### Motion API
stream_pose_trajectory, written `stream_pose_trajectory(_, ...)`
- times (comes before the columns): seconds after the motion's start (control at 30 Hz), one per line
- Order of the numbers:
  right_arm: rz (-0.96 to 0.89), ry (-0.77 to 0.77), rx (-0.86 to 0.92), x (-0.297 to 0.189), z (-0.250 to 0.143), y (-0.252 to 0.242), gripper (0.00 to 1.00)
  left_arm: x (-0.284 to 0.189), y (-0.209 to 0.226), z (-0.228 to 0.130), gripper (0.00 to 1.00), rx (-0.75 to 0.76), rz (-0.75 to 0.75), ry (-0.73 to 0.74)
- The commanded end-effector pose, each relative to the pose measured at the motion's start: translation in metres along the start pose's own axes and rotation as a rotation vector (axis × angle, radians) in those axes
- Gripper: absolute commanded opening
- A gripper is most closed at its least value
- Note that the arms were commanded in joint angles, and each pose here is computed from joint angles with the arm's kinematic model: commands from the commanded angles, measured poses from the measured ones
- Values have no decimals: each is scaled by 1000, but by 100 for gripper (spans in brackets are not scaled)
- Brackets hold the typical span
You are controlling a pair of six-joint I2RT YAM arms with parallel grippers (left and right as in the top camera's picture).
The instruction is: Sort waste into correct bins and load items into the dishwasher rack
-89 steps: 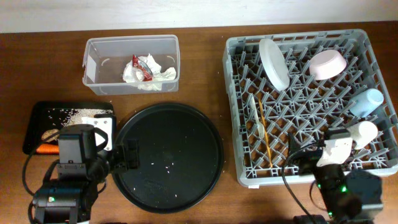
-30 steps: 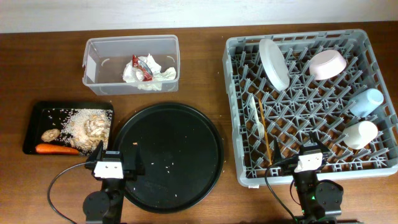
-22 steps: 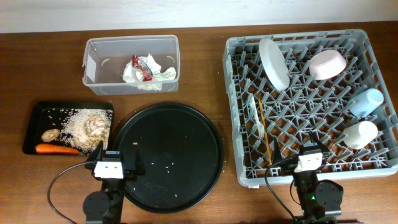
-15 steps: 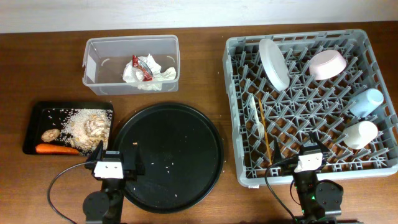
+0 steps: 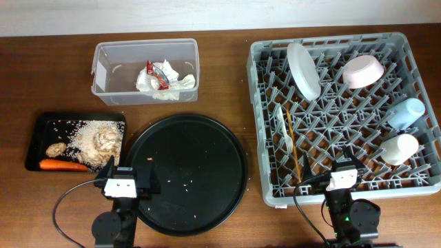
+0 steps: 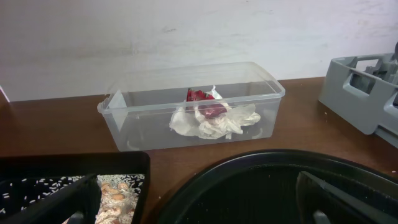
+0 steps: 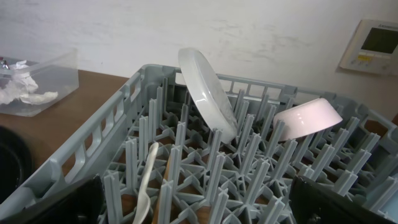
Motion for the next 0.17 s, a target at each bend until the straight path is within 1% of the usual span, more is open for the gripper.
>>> stream_pose_trajectory(0.0, 2, 5, -6, 0, -2, 0, 99, 0, 1, -2, 99, 11, 14, 6)
stream_pose_trajectory(0.13, 2, 5, -6, 0, -2, 0, 98, 0, 1, -2, 99, 11, 14, 6)
Point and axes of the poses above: each gripper's point midway between its finger pads, its own x axis out along the fingers, its own y axis along the line the jaws close on, z = x × y, the point moved 9 cm from there along -x, back along the fingers, and after that the axes turned 6 degrees about x, right-handed, at the moved point
